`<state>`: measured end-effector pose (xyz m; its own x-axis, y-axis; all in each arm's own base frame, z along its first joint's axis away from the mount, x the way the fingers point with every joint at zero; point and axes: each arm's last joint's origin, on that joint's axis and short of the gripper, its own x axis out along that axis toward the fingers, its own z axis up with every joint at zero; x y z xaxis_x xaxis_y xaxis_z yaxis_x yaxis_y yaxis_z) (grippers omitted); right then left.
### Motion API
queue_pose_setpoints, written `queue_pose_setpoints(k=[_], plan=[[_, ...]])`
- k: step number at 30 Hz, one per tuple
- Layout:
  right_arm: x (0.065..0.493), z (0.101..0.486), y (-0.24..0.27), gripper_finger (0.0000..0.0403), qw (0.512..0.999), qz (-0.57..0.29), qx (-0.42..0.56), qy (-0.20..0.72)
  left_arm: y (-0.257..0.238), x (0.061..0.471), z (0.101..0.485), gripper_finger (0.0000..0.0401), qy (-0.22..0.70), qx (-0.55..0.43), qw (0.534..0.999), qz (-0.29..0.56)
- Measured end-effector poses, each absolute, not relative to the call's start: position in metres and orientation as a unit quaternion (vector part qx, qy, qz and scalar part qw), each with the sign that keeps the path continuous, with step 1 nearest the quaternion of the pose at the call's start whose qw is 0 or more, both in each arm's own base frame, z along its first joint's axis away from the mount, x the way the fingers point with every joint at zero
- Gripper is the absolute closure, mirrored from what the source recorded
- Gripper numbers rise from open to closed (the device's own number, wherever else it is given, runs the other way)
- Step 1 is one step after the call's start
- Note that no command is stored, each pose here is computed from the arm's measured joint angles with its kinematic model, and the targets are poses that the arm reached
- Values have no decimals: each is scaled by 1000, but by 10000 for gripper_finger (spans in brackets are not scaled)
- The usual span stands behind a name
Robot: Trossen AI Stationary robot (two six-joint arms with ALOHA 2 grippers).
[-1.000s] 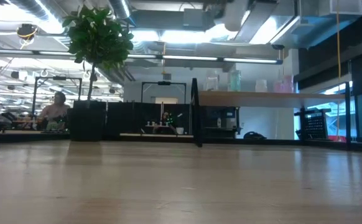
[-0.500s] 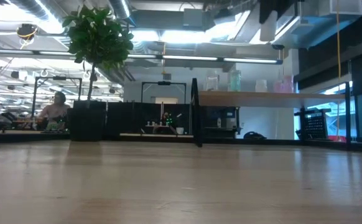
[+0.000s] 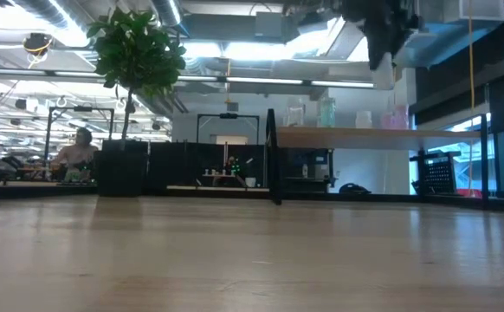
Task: Pick and place medicine bottles onto shelf by color
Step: Put the white pill bottle aligned with the other white pill bottles on the shelf
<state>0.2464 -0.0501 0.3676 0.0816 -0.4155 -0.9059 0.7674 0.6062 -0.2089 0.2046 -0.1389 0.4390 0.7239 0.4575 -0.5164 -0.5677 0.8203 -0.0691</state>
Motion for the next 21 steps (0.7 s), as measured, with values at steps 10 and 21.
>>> queue_pose_setpoints(k=[10,21], plan=[[253,346,-70,249,716,-428,166,526,-139,205,439,106,247,-111,922,278],[252,329,-95,249,704,-438,217,515,-139,205,439,106,249,-113,921,276]])
